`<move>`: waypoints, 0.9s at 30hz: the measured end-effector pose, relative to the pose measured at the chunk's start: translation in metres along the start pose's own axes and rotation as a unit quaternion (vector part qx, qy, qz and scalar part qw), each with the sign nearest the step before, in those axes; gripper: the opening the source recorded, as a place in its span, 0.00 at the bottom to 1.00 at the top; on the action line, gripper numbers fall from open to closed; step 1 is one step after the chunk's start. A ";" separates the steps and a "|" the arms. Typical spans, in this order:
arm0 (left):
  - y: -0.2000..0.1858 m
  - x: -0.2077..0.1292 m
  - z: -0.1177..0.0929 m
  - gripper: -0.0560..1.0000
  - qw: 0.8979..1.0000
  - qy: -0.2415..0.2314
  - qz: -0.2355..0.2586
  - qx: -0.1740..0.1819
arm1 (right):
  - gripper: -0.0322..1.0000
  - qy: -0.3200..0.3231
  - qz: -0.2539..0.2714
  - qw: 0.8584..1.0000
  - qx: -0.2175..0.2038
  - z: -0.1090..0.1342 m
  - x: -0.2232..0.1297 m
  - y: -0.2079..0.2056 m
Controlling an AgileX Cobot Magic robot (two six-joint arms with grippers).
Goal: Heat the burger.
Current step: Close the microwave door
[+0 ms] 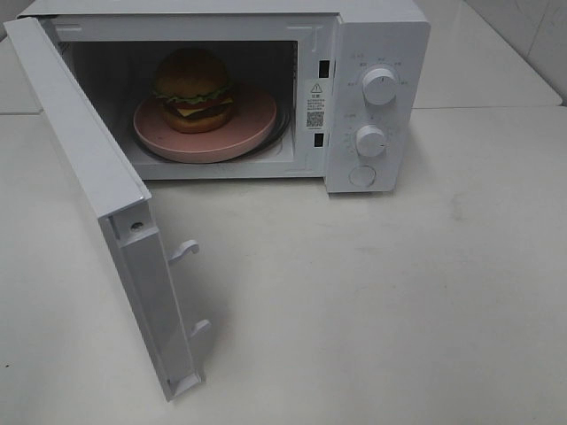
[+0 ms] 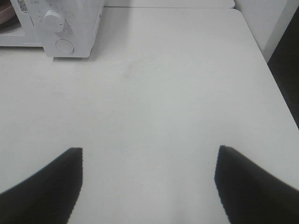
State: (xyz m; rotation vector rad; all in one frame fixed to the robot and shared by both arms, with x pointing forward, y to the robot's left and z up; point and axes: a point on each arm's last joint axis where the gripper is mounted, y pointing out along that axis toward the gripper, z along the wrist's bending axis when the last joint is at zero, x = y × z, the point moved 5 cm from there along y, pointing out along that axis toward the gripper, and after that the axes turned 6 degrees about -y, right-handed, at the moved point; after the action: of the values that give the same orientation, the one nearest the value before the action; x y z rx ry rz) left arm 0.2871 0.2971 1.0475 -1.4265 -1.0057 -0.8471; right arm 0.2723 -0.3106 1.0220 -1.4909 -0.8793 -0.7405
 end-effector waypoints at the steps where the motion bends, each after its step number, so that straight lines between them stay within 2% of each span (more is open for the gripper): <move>1: 0.005 0.005 0.000 0.92 1.000 -0.001 0.000 0.000 | 0.76 0.000 0.000 1.000 0.000 0.000 0.000 0.000; 4: 0.008 0.007 0.000 0.89 1.000 -0.002 0.000 0.000 | 0.76 0.000 0.000 1.000 0.000 0.000 0.000 0.000; 5: 0.015 0.012 0.000 0.80 1.000 -0.004 0.004 0.000 | 0.76 0.000 0.000 1.000 0.000 0.000 0.000 0.000; 6: 0.018 0.014 0.000 0.75 1.000 -0.003 0.006 0.002 | 0.76 0.000 0.000 1.000 0.000 0.000 0.000 0.000; 7: 0.018 0.014 0.000 0.75 1.000 -0.003 0.006 0.002 | 0.76 0.000 0.000 1.000 0.000 0.000 0.000 0.000; 8: 0.025 0.018 0.002 0.63 1.000 0.002 0.012 0.010 | 0.76 0.000 0.000 1.000 0.000 0.000 0.000 0.000; 9: 0.029 0.019 0.003 0.59 1.000 0.004 0.015 0.012 | 0.76 0.000 0.000 1.000 0.000 0.000 0.000 0.000; 10: 0.029 0.019 0.003 0.59 1.000 0.004 0.015 0.012 | 0.76 0.000 0.000 1.000 0.000 0.000 0.000 0.000; 12: 0.046 0.027 0.006 0.34 0.999 0.010 0.029 0.022 | 0.76 0.000 0.000 1.000 0.000 0.000 0.000 0.000; 15: 0.050 0.028 0.006 0.30 0.999 0.011 0.033 0.023 | 0.76 0.000 0.000 1.000 0.000 0.000 0.000 0.000; 17: 0.072 0.033 0.007 0.09 0.999 0.010 0.039 0.024 | 0.76 0.000 0.000 1.000 0.000 0.000 0.000 0.000; 20: 0.077 0.033 0.007 0.06 0.999 0.010 0.041 0.024 | 0.76 0.000 0.000 1.000 0.000 0.000 0.000 0.000; 25: 0.118 0.034 0.009 0.05 0.999 0.007 0.030 0.025 | 0.76 0.000 0.000 1.000 0.000 0.000 0.000 0.000; 27: 0.123 0.033 0.010 0.05 0.999 0.006 0.026 0.024 | 0.76 0.000 0.000 1.000 0.000 0.000 0.000 0.000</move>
State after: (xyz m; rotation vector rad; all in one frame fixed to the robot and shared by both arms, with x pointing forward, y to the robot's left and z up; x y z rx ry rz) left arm 0.4130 0.3110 1.0301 -1.3991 -0.9708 -0.7882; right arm 0.2723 -0.3106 1.0220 -1.4909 -0.8793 -0.7405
